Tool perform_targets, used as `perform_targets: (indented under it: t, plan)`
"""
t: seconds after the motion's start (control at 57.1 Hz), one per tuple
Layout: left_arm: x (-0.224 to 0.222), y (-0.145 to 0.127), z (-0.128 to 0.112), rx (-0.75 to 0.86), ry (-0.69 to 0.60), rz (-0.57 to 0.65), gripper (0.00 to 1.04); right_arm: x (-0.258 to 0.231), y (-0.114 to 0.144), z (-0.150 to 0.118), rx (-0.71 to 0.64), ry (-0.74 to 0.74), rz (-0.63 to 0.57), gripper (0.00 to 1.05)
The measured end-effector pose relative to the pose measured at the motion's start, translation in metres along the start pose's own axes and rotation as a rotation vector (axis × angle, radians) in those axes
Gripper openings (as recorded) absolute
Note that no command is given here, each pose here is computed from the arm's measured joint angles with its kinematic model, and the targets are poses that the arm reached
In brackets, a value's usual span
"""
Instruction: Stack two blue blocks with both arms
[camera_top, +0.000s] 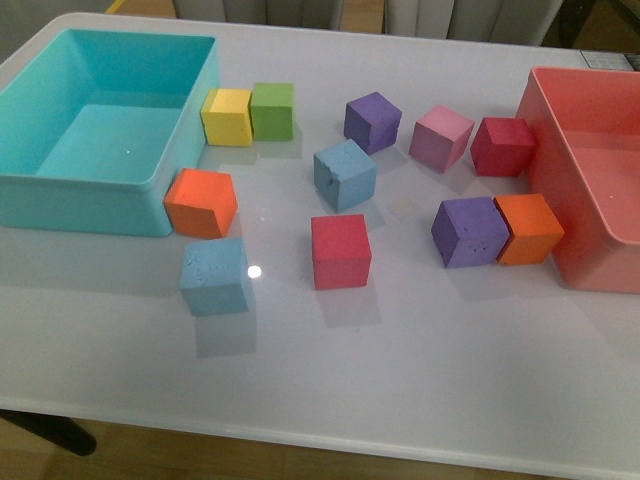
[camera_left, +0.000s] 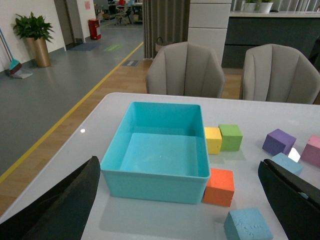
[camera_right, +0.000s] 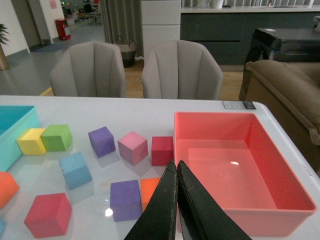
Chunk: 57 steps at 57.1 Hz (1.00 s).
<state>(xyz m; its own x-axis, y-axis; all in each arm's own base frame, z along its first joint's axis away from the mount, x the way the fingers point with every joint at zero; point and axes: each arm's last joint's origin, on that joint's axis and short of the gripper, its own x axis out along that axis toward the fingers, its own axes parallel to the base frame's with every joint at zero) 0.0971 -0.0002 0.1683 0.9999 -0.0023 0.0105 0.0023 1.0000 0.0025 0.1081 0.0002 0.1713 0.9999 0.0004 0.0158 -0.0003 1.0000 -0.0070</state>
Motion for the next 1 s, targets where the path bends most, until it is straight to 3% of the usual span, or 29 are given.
perform_targets:
  t: [0.543, 0.613, 0.666, 0.754, 0.876, 0.999]
  plan:
    - [0.000, 0.000, 0.000, -0.002, 0.003, 0.007, 0.96, -0.011, 0.000, -0.003, 0.000, 0.005, 0.000, 0.02]
    - [0.001, -0.002, -0.001, 0.017, 0.281, 0.211, 0.96, -0.011, 0.000, -0.003, 0.000, 0.005, 0.000, 0.02]
    - [0.005, -0.005, 0.000, 0.105, 0.446, 0.318, 0.96, -0.011, 0.000, -0.002, 0.000, 0.003, 0.000, 0.11]
    - [0.015, -0.009, -0.001, 0.159, 0.500, 0.350, 0.96, -0.011, 0.000, -0.002, 0.000, 0.003, 0.000, 0.25]
    - [0.040, -0.019, 0.007, 0.175, 0.483, 0.273, 0.96, -0.011, 0.000, -0.002, 0.000, 0.003, 0.000, 0.53]
    - [0.066, -0.031, 0.008, 0.163, 0.508, 0.175, 0.96, -0.011, 0.000, -0.002, 0.000, 0.003, 0.000, 0.74]
